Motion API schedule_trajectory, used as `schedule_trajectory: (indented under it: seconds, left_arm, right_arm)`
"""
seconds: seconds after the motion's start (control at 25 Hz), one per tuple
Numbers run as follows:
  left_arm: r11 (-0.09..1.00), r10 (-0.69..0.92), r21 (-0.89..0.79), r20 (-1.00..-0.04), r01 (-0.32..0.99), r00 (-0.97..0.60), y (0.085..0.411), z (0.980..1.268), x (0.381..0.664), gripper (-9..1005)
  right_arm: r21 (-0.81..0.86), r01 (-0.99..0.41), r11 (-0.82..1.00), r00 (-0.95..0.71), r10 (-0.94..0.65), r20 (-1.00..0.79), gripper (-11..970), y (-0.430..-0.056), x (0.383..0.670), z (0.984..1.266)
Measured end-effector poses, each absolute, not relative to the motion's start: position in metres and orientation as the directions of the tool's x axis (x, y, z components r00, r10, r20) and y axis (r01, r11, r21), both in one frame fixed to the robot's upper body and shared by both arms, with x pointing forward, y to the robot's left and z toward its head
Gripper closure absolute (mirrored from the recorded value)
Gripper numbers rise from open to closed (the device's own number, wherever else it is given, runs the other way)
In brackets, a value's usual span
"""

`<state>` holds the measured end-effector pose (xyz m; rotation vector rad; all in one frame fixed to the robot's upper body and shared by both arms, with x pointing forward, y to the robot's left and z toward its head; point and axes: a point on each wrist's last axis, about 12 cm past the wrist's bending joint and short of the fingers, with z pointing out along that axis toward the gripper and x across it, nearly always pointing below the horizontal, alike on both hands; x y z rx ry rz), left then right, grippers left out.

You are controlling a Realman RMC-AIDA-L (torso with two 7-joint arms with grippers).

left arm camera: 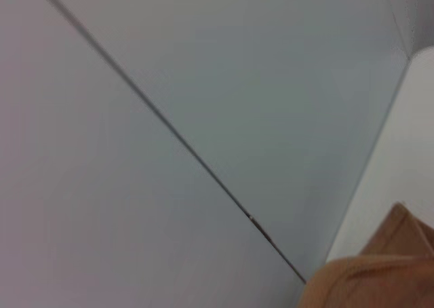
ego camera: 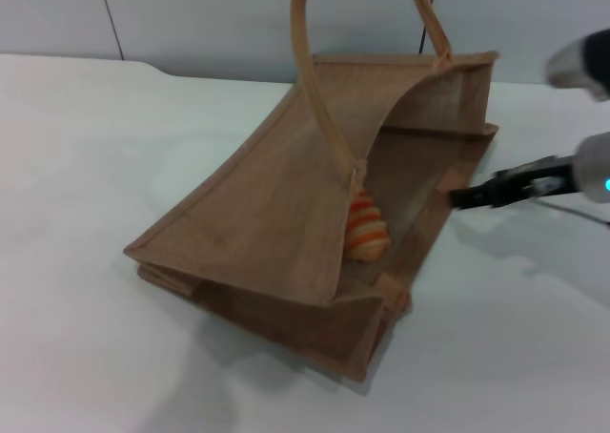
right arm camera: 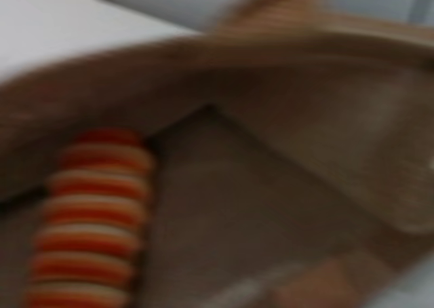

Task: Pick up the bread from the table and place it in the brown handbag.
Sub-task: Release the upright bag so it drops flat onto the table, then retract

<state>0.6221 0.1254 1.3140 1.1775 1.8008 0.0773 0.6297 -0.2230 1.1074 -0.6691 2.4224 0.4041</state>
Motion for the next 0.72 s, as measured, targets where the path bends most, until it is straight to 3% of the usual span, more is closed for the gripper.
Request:
schedule_trajectory:
  seconds: [0.36,0.64,0.72]
  left_arm:
    - [0.585,0.638,0.409,-0.765,0.700,-0.086,0.147,1.309,0.622,717]
    - [0.589,0.565,0.333,-0.821,0.736,-0.082,0.147,1.301,0.619,709]
    - [0.578,0.541,0.298,-0.837,0.759,-0.083,0.146,1.298,0.619,627]
  right_arm:
    - [0.117,-0.436,0.892,-0.721,-0.269,-0.638,103,-0.262,0.630,1.109]
    - [0.107,-0.421,0.901,-0.722,-0.261,-0.641,105,-0.266,0.631,1.108]
    - [0.105,-0.420,0.902,-0.720,-0.260,-0.644,105,-0.266,0.632,1.108]
